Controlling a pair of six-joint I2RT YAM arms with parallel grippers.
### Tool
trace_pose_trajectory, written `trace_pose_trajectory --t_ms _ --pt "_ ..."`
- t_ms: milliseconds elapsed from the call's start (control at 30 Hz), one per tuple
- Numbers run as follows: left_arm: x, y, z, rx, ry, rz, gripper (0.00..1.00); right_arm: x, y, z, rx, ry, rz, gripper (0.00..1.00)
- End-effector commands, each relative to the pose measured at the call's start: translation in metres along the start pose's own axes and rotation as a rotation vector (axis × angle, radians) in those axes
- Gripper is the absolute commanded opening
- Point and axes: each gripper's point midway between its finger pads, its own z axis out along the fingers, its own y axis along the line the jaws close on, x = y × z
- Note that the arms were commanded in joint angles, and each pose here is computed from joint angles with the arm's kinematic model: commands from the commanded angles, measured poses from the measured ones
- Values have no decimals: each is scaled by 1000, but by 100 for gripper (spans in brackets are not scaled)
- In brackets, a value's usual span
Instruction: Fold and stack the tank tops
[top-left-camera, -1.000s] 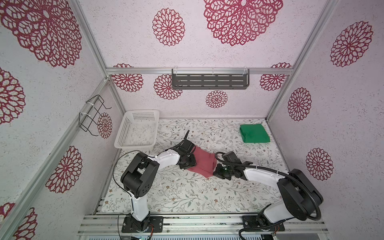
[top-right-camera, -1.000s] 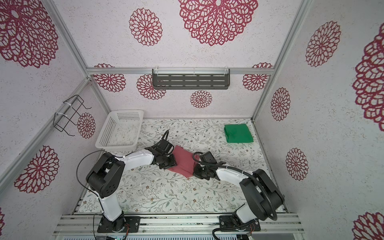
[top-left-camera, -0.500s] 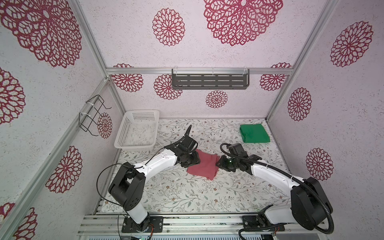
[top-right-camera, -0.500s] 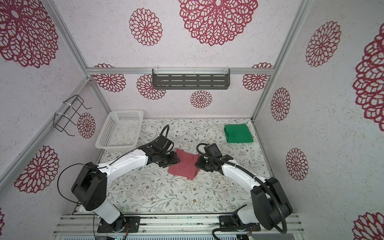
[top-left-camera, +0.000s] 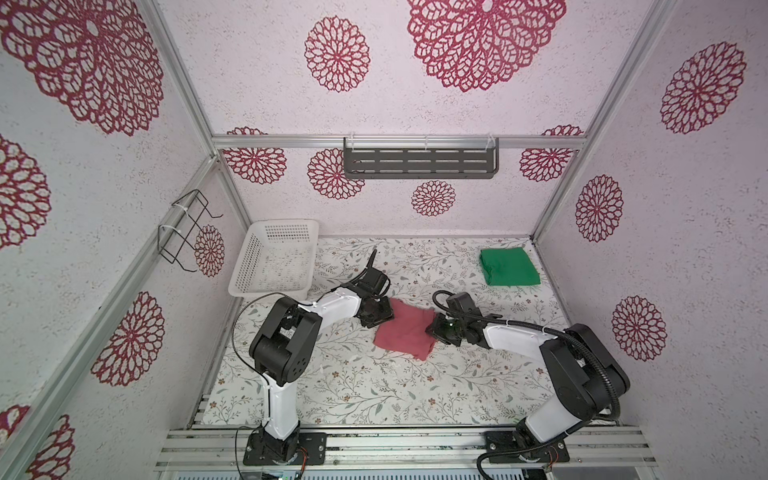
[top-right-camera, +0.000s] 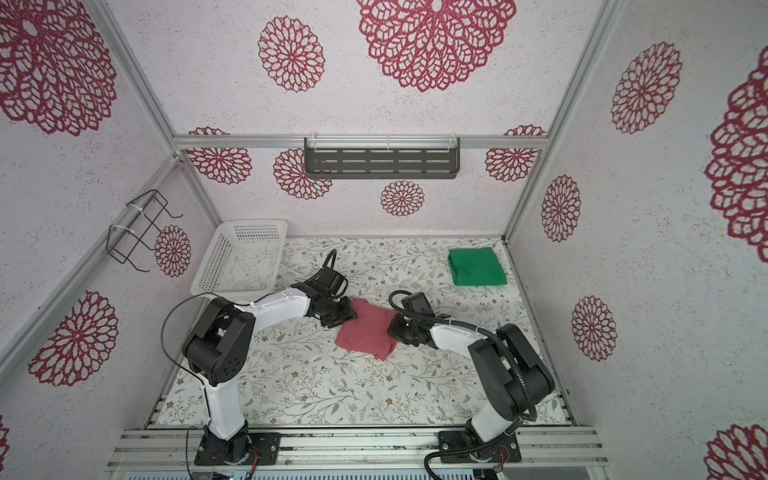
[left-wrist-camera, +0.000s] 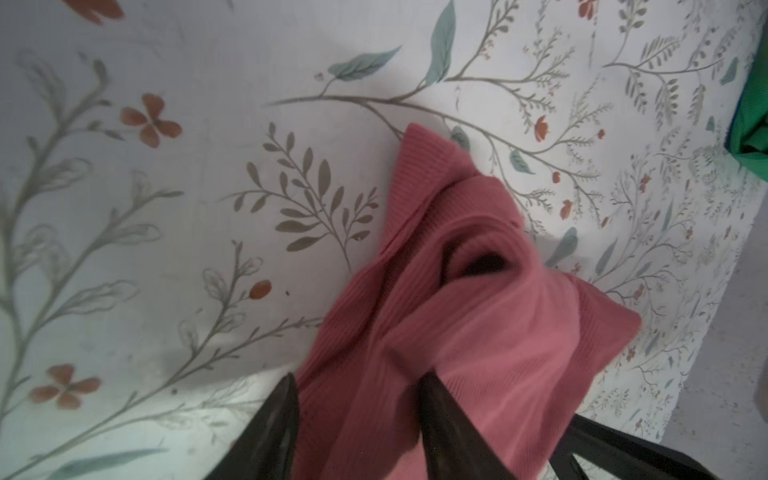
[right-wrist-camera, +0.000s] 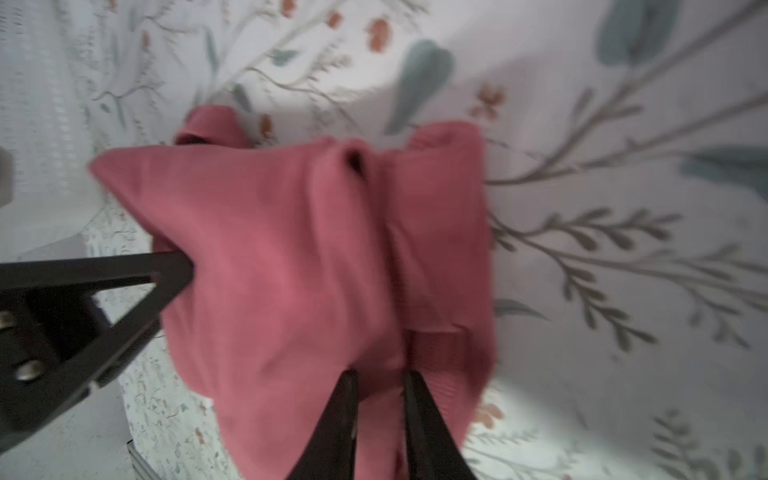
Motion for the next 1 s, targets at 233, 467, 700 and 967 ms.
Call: trace_pose_trajectory --t_ms 233,467,700,967 --pt "-4 -3 -31 18 -62 28 50 -25 -30 -62 80 -128 5 22" --pt "-20 -8 -28 -13 -75 87 51 -57 32 -58 -25 -138 -76 28" --pt "-25 -7 6 -15 -35 89 38 -68 43 -21 -29 -102 -86 29" --pt "-22 -9 2 -3 -37 98 6 -64 37 -9 1 -88 -82 1"
